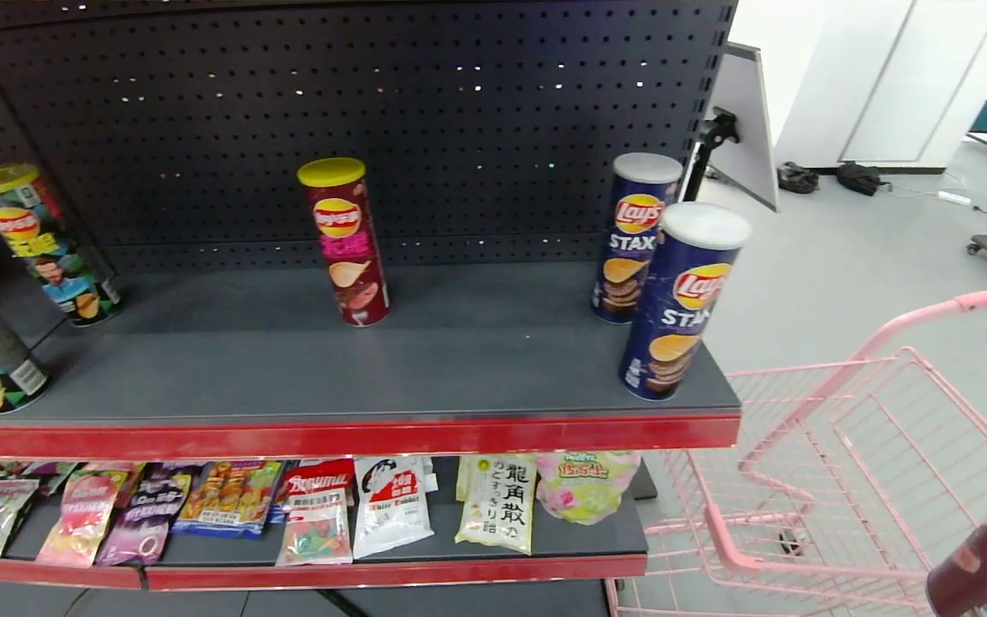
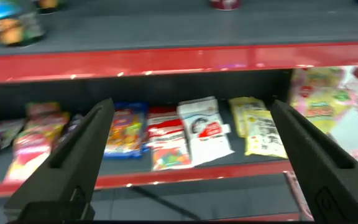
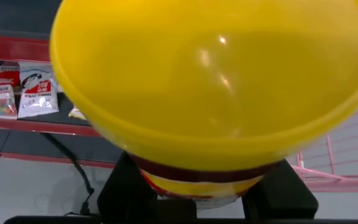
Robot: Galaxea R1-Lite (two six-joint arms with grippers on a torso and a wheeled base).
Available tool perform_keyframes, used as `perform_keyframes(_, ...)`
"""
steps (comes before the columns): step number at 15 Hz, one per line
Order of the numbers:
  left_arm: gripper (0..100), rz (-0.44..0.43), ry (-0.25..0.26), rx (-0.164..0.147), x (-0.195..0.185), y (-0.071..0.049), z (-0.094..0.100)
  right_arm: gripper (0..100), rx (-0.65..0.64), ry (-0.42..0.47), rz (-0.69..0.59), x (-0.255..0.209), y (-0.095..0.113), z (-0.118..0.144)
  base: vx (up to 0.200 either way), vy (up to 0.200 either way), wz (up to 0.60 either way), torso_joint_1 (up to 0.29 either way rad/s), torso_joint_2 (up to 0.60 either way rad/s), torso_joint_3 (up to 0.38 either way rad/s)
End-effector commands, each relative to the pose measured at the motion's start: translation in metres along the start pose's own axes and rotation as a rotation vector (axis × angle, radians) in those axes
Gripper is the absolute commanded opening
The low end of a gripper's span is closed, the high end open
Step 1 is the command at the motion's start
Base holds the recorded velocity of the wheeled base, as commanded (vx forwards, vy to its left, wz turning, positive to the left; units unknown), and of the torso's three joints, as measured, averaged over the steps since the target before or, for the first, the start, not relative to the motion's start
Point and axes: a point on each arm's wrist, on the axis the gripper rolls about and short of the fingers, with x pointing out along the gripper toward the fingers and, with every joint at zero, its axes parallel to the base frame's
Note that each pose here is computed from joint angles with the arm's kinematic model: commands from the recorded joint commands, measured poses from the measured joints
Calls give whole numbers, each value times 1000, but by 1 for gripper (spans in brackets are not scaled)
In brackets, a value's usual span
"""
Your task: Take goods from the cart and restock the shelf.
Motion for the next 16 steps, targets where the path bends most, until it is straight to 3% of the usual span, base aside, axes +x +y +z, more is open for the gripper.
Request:
perform_keyframes(1, 100, 0, 1, 0, 0, 0, 0, 0, -3, -25, -4, -8, 1, -10, 0, 0, 0, 0, 0, 0)
perform_keyframes(6, 100, 0, 1, 3, 0, 0, 0, 0, -36, -131, 45, -31, 6, -54, 0, 200, 0, 7, 1, 4)
perform_keyframes(13, 100, 0, 1, 3, 0, 0, 0, 0, -49, -189, 60, -39, 7, -63, 0, 200, 0, 2, 1, 0)
perform_keyframes(16, 100, 2, 1, 3, 0, 0, 0, 0, -53, -204, 96, -41, 8, -72, 0, 0, 0, 0, 0, 0)
